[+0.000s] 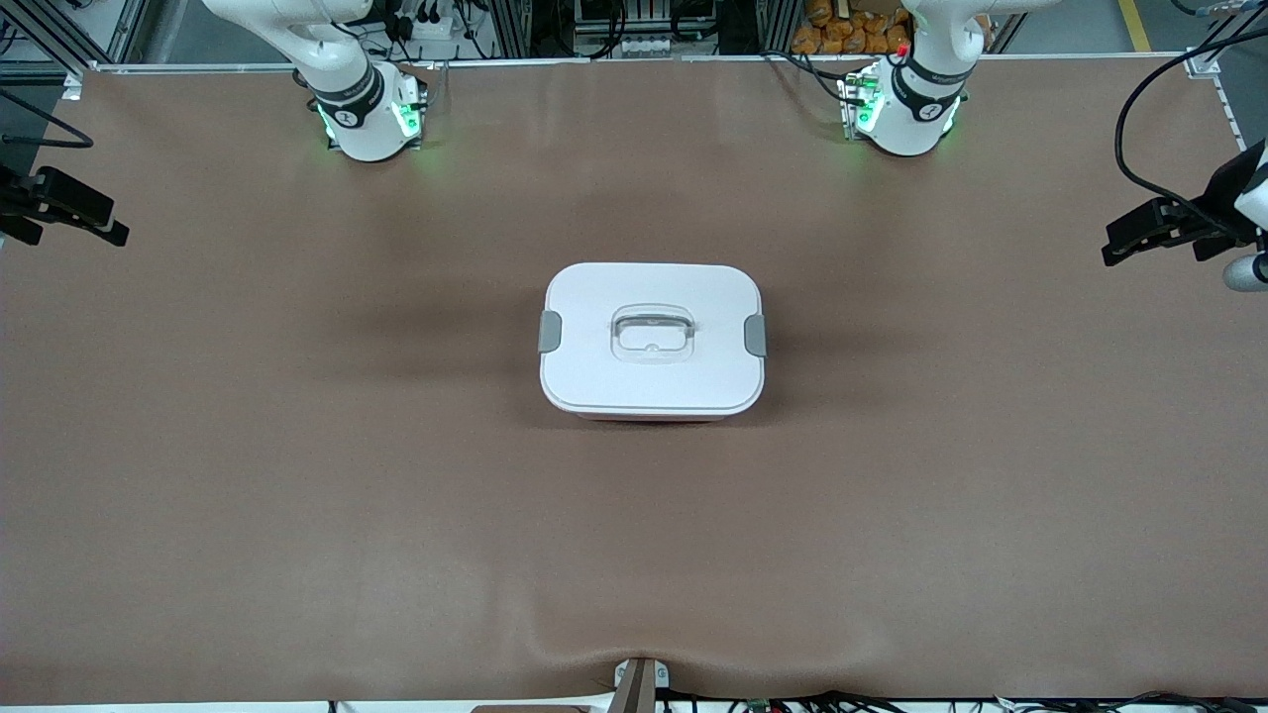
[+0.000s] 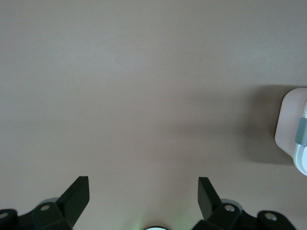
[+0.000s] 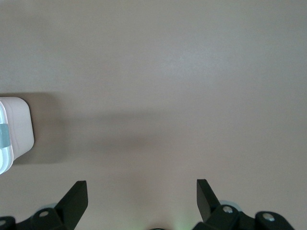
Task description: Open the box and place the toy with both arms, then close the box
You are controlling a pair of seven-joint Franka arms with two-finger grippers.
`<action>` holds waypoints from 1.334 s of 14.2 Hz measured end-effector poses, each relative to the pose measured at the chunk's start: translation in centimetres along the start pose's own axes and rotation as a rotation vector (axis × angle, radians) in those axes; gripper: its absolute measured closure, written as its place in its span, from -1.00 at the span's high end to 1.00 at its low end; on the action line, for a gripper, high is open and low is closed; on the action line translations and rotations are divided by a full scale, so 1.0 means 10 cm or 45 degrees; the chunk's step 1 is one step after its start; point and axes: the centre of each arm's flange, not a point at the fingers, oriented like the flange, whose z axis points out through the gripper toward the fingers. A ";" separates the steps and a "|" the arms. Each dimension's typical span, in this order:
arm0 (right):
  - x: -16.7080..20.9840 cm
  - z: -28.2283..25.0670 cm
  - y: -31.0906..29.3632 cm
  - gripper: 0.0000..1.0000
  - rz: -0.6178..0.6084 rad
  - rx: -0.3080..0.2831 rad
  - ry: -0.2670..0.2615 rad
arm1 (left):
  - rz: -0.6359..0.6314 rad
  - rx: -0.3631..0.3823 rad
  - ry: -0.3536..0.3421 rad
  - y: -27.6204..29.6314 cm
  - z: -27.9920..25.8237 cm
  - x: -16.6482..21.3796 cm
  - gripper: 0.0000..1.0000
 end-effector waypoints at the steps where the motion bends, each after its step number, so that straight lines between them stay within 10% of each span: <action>1: 0.00 0.00 0.00 1.00 0.000 0.000 0.000 | 0.001 0.001 0.005 0.00 -0.01 -0.04 1.00; 19: 0.00 0.00 0.00 1.00 0.001 0.000 0.002 | 0.037 -0.025 0.060 -0.12 -0.08 -0.22 1.00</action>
